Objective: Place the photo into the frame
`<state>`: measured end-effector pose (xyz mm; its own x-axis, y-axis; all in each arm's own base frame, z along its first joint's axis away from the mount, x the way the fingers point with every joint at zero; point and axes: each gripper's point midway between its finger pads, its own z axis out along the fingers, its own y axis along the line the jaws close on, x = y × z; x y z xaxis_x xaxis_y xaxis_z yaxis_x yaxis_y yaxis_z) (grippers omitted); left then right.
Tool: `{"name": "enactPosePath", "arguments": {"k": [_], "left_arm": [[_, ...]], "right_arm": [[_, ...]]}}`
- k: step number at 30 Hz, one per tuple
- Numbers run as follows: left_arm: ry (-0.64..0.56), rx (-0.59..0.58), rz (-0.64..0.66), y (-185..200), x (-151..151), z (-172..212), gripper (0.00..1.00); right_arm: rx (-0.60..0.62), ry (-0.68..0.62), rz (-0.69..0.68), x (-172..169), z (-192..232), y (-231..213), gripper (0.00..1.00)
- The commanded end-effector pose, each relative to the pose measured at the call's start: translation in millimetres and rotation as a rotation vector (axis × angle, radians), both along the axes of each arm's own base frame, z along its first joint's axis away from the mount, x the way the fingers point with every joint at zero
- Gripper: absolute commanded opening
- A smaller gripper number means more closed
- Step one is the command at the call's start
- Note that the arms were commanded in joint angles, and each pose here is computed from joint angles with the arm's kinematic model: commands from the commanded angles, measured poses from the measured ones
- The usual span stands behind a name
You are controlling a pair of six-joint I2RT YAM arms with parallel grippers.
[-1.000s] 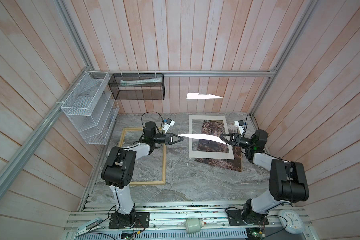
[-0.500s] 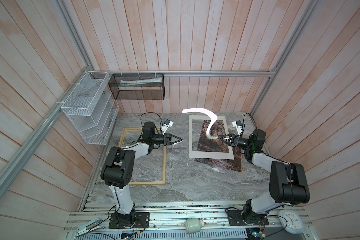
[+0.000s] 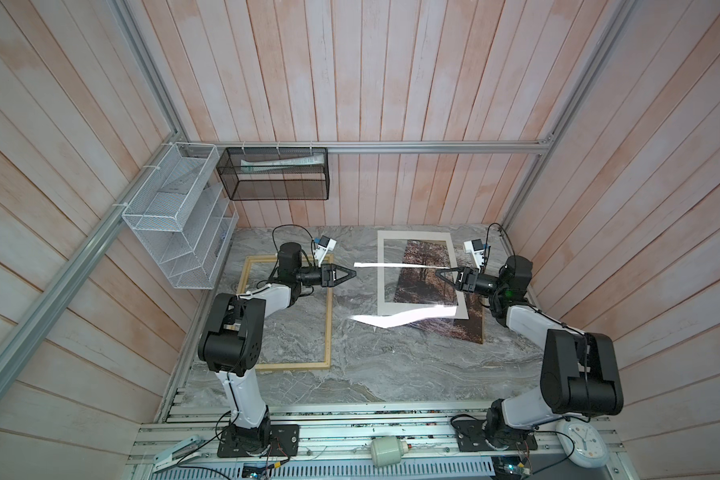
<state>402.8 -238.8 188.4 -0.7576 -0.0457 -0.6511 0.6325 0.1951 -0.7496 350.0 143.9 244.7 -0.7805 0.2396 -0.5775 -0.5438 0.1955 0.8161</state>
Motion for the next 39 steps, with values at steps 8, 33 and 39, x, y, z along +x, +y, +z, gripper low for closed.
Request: {"name": "enactPosePath", "arguments": {"k": [8, 33, 39], "left_arm": [[0.21, 0.414, 0.423, 48.2, 48.3, -86.3, 0.62], [0.324, 0.753, 0.496, 44.0, 42.5, -157.3, 0.3], [0.375, 0.637, 0.513, 24.4, 51.9, -152.6, 0.27]], "right_arm": [[-0.027, -0.067, -0.089, 20.7, 41.6, -12.7, 0.0], [-0.08, -0.035, -0.177, 32.2, 34.7, -31.3, 0.0], [-0.084, -0.031, -0.183, 31.0, 33.3, -31.4, 0.0]]}}
